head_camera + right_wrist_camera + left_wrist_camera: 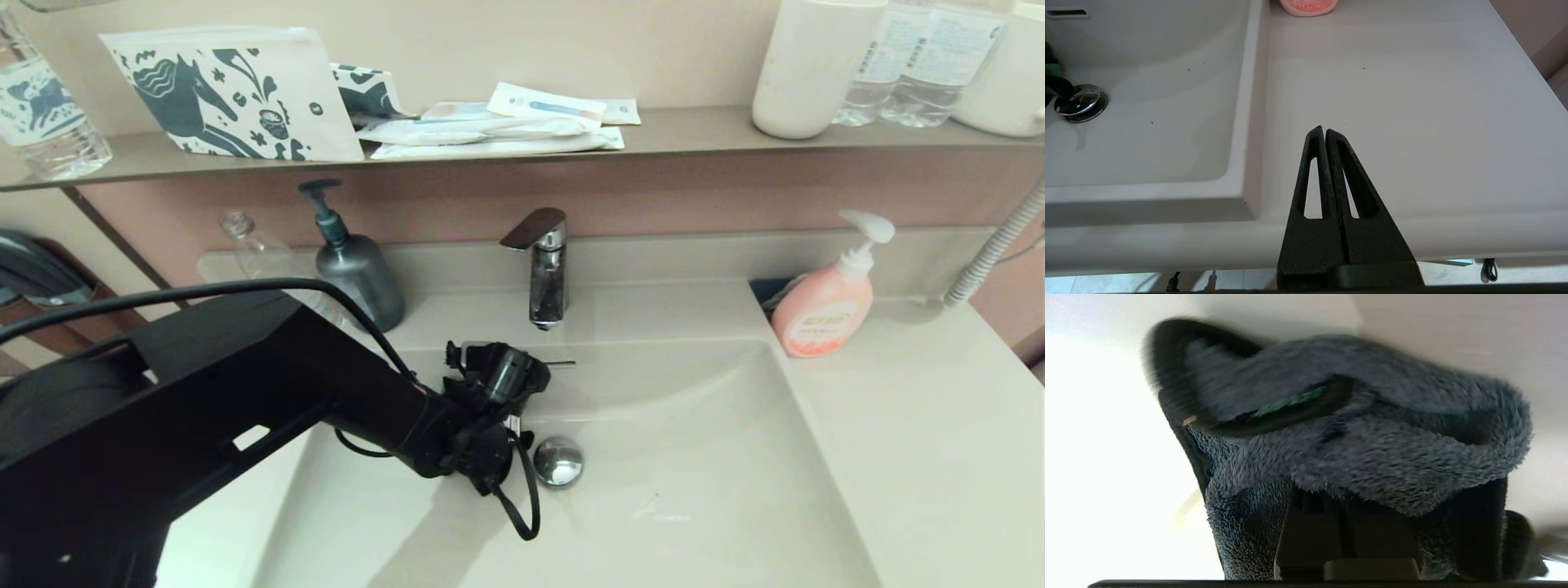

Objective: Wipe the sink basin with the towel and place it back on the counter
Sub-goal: Wipe the sink

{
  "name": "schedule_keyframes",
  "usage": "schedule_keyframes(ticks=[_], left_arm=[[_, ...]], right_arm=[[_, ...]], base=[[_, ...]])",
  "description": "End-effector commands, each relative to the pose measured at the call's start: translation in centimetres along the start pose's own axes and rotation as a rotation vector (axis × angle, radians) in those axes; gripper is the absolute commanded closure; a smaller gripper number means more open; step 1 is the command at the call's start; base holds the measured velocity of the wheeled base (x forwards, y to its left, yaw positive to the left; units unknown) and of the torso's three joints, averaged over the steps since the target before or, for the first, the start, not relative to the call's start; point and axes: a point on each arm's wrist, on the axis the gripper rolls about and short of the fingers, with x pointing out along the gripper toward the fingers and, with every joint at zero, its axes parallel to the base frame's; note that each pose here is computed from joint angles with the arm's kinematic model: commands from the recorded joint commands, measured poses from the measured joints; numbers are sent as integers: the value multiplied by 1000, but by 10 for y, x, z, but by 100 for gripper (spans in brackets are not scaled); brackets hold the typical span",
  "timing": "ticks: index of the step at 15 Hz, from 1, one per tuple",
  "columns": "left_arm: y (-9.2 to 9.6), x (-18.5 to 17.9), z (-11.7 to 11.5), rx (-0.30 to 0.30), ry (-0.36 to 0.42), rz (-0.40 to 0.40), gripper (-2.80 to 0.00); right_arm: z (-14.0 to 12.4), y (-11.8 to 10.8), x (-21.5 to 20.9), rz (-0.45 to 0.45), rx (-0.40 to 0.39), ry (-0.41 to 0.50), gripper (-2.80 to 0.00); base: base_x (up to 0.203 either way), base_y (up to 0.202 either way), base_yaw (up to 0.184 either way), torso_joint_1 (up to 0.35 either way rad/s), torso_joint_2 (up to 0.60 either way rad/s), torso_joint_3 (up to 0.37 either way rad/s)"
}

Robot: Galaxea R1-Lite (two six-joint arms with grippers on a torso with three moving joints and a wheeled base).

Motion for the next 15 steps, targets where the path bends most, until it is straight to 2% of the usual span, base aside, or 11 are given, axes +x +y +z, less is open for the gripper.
schedule_keyframes(ticks=[1,11,15], left_arm=[[-9,-9,6,-3,-5,-16,0],[-48,-33,13,-4,11,-77,0],[-67,-35,6,-2,24,-95,0]], right_arm=[[0,0,0,0,0,1,0],[0,0,0,0,0,1,0],[0,0,0,0,0,1,0]], base=[[0,0,0,0,0,0],[0,0,0,0,0,0],[0,0,0,0,0,0]])
